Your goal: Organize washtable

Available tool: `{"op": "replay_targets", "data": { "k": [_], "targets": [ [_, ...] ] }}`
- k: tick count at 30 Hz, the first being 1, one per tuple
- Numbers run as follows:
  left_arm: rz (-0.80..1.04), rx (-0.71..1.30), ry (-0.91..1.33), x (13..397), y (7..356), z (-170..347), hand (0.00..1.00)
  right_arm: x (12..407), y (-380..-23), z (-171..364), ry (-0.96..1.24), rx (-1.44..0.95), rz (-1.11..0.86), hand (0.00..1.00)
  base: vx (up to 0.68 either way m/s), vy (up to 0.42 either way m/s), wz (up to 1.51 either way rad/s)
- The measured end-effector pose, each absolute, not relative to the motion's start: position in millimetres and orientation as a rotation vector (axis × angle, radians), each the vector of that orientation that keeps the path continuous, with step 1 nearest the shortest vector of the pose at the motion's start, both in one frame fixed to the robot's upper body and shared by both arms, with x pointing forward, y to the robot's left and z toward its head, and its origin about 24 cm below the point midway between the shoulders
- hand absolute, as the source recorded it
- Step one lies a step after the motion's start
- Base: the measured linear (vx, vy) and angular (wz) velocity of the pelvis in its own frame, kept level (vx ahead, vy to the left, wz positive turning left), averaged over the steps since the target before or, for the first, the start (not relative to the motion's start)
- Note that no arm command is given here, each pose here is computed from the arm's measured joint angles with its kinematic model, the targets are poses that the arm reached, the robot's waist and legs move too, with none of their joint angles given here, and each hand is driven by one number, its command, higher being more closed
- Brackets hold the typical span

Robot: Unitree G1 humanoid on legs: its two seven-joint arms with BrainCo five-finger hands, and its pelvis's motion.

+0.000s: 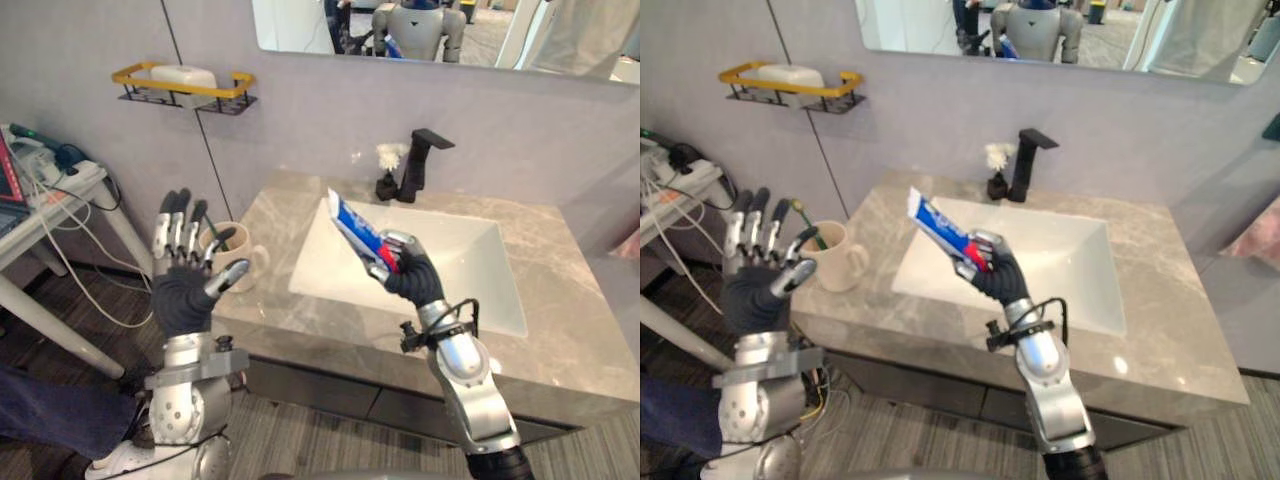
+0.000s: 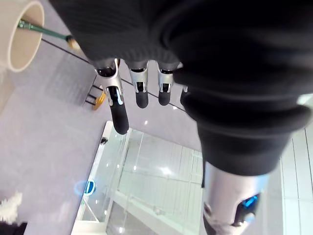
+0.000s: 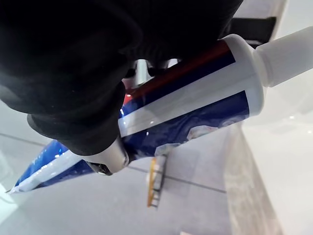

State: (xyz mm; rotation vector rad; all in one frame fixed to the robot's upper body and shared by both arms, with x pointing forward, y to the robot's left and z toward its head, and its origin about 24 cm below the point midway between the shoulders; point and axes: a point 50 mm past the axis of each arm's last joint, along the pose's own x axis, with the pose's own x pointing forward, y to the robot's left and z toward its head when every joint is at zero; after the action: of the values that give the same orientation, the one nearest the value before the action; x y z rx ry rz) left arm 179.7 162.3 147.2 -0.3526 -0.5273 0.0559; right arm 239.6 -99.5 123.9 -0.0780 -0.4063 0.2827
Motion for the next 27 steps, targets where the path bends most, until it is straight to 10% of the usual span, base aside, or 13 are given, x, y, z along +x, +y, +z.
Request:
{"op": "replay_targets", "data": {
  "k": [27],
  "targets": [
    [-0.251, -0.579, -0.359, 223.6, 122.2, 125.4, 0.00, 257.3, -91.6, 148.8, -0.498, 0.159, 0.373, 1.00, 0.00, 0.000, -0.03]
  ]
}}
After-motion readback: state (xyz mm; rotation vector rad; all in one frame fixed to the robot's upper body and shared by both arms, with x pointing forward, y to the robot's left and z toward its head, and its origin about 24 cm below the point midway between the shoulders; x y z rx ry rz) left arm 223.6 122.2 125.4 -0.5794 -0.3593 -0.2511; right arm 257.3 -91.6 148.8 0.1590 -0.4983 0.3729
